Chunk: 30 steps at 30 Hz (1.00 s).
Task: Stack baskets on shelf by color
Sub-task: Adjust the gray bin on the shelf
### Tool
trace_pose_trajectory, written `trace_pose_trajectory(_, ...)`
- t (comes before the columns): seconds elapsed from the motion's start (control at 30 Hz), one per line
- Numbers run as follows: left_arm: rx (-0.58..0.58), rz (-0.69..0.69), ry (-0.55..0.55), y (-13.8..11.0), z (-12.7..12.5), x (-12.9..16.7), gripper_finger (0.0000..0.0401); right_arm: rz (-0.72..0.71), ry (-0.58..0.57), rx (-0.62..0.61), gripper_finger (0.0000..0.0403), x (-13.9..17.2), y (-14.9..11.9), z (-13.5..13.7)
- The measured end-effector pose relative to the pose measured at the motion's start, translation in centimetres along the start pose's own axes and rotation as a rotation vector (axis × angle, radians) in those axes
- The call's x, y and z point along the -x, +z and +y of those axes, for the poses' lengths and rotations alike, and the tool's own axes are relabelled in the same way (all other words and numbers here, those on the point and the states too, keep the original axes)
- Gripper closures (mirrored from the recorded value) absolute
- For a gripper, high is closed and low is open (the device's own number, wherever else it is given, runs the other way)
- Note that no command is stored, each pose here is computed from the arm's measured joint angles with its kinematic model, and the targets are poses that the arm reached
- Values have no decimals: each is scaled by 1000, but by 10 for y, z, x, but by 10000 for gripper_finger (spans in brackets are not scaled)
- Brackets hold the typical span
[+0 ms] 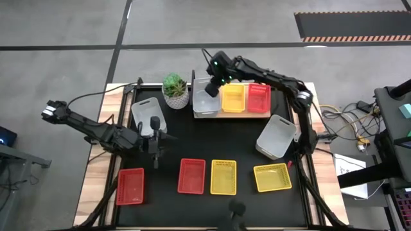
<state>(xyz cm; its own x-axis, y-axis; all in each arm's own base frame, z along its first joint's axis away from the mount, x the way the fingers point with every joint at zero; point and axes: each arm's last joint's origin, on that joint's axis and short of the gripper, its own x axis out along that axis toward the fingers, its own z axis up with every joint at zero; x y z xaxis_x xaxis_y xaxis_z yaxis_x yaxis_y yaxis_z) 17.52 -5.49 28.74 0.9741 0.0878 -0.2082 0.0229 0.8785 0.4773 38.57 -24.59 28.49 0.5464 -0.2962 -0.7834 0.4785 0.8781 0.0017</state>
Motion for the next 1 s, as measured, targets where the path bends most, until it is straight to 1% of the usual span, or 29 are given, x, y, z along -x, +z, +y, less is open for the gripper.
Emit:
trace_pose_trajectory(0.1, -18, 1, 0, 0, 1, 2, 260, 38, 16, -12, 394, -15, 7, -9)
trace_pose_trajectory(0.23, -49, 8, -4, -1, 1, 3, 260, 108, -14, -21, 394, -32, 10, -16)
trace_pose_trajectory(0.3, -59, 9, -4, -1, 1, 2, 260, 139, -60, -21, 394, -36, 11, -19)
trace_pose_trajectory(0.43, -64, 15, -7, -2, 0, 2, 260, 195, -188, -14, 394, -41, 10, -24)
trace_pose_trajectory(0.53, -64, 14, -6, -2, 0, 2, 260, 211, -240, -12, 394, -41, 9, -26)
trace_pose_trajectory(0.67, -64, 15, -7, -2, 0, 2, 260, 209, -249, -21, 394, -38, 10, -27)
trace_pose_trajectory(0.9, -74, 15, -5, -2, 0, 2, 260, 196, -243, -8, 394, -29, 13, -24)
trace_pose_trajectory(1.0, -82, 18, -6, -2, 0, 1, 260, 178, -220, 9, 394, -14, 17, -13)
